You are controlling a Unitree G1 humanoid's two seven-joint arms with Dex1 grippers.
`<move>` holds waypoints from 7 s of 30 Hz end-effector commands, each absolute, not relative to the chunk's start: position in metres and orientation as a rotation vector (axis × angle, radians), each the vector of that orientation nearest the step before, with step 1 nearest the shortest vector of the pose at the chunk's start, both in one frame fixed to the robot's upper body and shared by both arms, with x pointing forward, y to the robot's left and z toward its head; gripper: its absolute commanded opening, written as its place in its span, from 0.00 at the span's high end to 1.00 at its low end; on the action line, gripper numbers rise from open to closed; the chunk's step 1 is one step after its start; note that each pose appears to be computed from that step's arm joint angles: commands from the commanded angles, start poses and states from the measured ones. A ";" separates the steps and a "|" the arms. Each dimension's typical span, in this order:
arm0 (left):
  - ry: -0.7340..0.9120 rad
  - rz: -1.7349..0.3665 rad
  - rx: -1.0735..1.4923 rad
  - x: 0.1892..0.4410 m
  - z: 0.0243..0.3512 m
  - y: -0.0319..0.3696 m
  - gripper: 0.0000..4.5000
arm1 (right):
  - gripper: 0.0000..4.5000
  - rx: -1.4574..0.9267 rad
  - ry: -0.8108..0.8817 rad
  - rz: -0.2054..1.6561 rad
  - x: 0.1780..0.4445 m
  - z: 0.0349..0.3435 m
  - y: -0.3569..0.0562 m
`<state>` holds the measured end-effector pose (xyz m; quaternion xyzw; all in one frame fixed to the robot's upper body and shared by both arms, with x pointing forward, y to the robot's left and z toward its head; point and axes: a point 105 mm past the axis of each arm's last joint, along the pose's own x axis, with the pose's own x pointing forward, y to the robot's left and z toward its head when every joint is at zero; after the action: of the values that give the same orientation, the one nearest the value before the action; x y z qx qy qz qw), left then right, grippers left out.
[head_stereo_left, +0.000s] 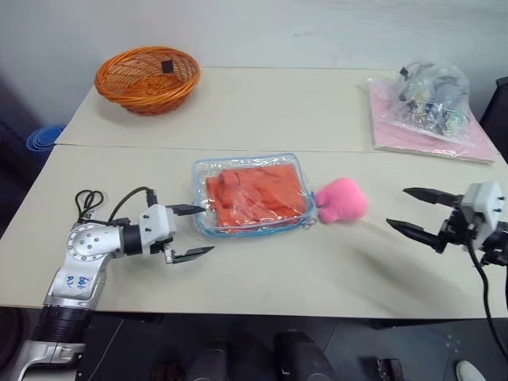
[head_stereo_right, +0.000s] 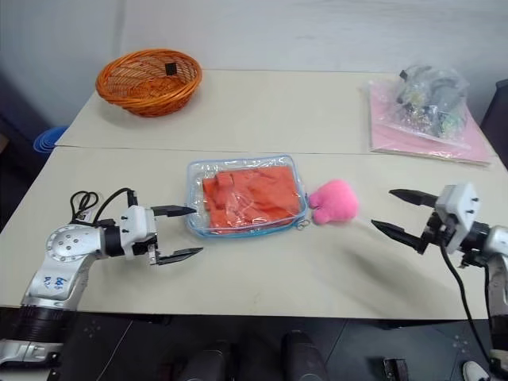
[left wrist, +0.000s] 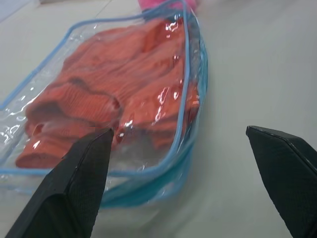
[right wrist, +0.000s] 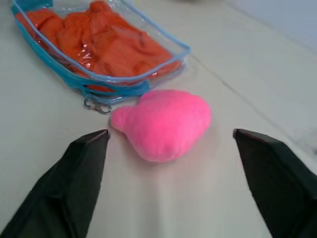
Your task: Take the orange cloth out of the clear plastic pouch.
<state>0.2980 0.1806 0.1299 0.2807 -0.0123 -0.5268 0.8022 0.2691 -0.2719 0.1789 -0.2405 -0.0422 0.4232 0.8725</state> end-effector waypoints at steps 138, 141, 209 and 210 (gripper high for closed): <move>-0.146 -1.451 0.354 0.279 0.135 0.095 0.00 | 0.99 -0.652 -0.076 0.957 0.224 0.164 -0.220; -0.142 -1.448 0.351 0.281 0.133 0.094 0.00 | 0.99 -0.659 -0.108 1.040 0.217 0.154 -0.196; -0.159 -1.706 0.677 0.290 0.110 -0.053 0.14 | 1.00 -0.912 -0.076 1.151 0.324 0.132 -0.184; -0.163 -1.700 0.695 0.291 0.109 -0.053 0.20 | 1.00 -0.909 -0.075 1.149 0.324 0.131 -0.184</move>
<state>0.2911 -0.0493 0.1090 0.2739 -0.0588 -0.7390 0.6127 0.3252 -0.1911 0.1247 -0.4161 -0.0156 0.5229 0.7438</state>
